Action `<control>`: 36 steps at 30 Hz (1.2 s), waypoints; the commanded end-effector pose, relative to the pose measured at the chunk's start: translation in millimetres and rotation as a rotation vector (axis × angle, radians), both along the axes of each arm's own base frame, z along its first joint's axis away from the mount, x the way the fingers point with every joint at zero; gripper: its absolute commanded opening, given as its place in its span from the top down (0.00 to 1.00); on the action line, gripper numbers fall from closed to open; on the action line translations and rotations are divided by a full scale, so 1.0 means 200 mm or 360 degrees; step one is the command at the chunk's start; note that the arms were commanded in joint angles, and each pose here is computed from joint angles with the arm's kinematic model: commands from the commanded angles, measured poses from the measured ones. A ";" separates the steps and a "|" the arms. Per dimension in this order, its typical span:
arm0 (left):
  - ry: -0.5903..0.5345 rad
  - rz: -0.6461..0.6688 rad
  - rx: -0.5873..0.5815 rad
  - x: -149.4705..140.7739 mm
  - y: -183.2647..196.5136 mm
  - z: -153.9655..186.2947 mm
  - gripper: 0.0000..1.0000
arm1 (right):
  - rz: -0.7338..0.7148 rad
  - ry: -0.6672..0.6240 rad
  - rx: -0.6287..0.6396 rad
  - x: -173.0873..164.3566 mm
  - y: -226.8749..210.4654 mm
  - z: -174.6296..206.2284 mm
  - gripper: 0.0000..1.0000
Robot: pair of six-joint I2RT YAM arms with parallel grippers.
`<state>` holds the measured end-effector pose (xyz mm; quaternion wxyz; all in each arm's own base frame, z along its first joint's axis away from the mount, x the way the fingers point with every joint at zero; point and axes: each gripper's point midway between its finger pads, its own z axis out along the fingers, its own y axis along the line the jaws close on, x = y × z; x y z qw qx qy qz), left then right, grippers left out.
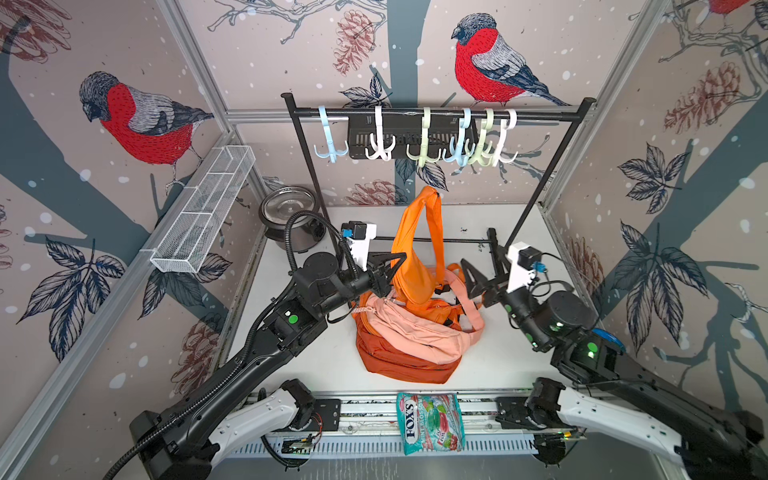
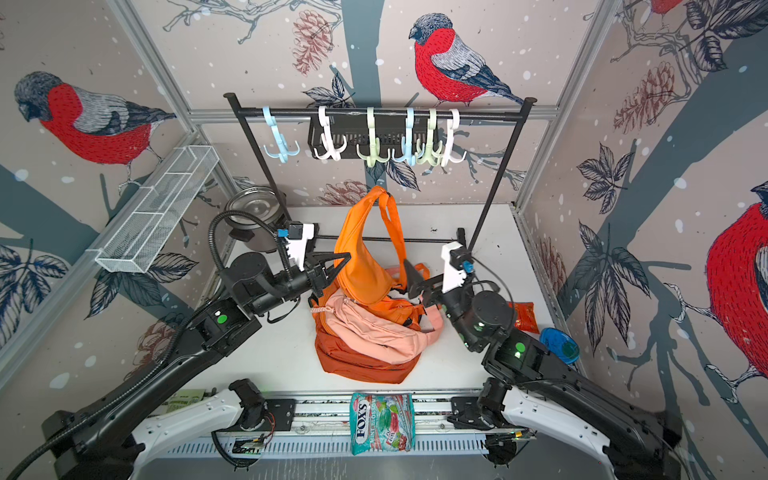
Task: Hang the bag on a hook
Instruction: Pick up the bag from the bag.
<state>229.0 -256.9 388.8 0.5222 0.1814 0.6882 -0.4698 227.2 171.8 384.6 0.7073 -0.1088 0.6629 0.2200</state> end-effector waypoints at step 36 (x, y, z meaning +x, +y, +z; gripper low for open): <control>-0.0310 -0.0351 -0.0015 -0.43 0.16 0.28 1.00 | 0.0748 0.0132 -0.0074 0.35 0.26 -0.35 0.01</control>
